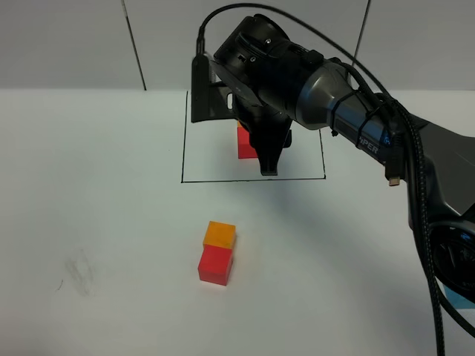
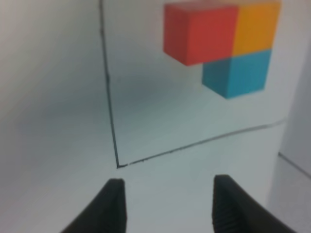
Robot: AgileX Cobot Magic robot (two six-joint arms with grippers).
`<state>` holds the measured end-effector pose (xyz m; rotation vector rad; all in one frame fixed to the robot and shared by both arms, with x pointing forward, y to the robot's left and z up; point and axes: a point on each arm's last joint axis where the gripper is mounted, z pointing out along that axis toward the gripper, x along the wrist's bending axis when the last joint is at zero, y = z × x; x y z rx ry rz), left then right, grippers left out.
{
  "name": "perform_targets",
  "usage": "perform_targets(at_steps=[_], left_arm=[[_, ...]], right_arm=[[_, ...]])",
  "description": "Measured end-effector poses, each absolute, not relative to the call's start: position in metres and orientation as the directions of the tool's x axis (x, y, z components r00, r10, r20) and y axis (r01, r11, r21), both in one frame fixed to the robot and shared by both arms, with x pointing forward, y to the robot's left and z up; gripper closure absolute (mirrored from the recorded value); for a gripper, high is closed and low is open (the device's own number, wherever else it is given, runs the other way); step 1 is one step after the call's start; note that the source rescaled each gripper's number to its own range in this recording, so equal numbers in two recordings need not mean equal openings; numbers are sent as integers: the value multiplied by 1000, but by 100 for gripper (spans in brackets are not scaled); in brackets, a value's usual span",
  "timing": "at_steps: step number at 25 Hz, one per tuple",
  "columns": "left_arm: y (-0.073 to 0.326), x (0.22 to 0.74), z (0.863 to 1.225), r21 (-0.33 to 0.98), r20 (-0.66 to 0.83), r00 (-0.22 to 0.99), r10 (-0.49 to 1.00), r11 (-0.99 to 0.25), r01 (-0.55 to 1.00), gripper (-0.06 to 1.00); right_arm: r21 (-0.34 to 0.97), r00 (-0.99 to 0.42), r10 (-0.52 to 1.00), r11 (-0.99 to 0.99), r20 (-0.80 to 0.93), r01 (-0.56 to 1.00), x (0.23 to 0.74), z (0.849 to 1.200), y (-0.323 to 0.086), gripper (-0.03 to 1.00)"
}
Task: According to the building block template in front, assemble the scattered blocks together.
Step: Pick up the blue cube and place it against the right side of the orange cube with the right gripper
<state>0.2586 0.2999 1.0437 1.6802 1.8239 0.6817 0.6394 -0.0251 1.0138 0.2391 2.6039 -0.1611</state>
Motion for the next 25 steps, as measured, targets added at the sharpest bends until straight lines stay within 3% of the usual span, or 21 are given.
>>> perform_targets(at_steps=[6, 13, 25], left_arm=[[300, 259, 1044, 699, -64, -56, 996, 84, 710, 94], [300, 259, 1044, 699, -64, -56, 996, 84, 710, 94], [300, 259, 1044, 699, -64, -56, 996, 84, 710, 94]], right_arm=[[50, -805, 350, 927, -478, 373, 649, 1024, -48, 44], [236, -691, 596, 801, -409, 551, 651, 1068, -88, 44], [198, -533, 772, 616, -346, 763, 618, 1074, -171, 44]])
